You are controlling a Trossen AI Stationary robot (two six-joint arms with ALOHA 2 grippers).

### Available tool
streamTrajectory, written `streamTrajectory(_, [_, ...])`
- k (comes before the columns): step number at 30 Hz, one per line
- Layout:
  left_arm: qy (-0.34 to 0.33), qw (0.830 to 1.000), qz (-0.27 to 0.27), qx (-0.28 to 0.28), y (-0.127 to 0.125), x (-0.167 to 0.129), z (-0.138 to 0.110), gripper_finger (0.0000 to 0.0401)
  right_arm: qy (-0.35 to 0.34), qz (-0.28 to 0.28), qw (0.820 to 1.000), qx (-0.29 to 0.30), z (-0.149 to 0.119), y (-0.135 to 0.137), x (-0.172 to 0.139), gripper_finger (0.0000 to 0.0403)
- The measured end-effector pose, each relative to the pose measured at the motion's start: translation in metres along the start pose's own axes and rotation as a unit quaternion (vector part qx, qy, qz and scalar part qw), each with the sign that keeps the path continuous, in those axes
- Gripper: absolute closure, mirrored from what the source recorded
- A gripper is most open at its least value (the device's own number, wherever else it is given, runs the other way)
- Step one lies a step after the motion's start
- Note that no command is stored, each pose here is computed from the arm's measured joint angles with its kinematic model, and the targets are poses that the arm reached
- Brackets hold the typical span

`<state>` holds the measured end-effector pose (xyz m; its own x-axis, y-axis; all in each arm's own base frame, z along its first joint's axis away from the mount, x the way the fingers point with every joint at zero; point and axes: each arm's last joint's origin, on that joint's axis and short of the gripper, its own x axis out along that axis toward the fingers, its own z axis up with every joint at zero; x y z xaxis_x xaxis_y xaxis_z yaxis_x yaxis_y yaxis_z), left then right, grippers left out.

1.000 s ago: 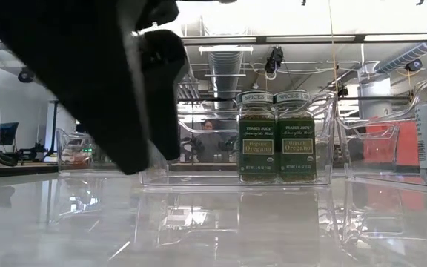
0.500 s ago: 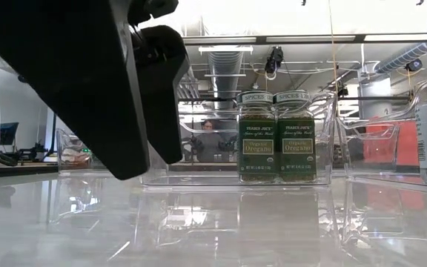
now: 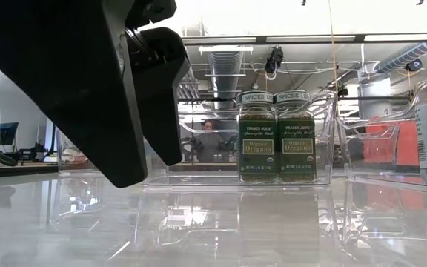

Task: Sort spices by type
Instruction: Put the gold seasoning bottle into the bottom right transparent bin

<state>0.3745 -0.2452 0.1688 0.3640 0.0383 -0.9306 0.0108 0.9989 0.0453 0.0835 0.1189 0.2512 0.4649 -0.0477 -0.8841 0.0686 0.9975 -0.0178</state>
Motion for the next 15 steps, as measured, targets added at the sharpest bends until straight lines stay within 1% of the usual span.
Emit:
streamTrajectory(3, [-0.001, 1.000, 0.000, 0.003, 0.000, 0.000, 0.000, 0.0042, -0.002, -0.008, 1.000, 0.006, -0.002, 0.000, 0.004, 0.0134])
streamTrajectory(8, [-0.002, 1.000, -0.001, 0.005, -0.001, 0.000, 0.000, 0.0042, -0.003, -0.003, 1.000, 0.015, -0.004, 0.004, 0.013, 0.0134])
streamTrajectory(15, [0.000, 1.000, 0.001, 0.006, -0.001, 0.000, -0.002, 0.0042, 0.007, -0.016, 1.000, 0.004, -0.004, 0.013, 0.021, 0.0134])
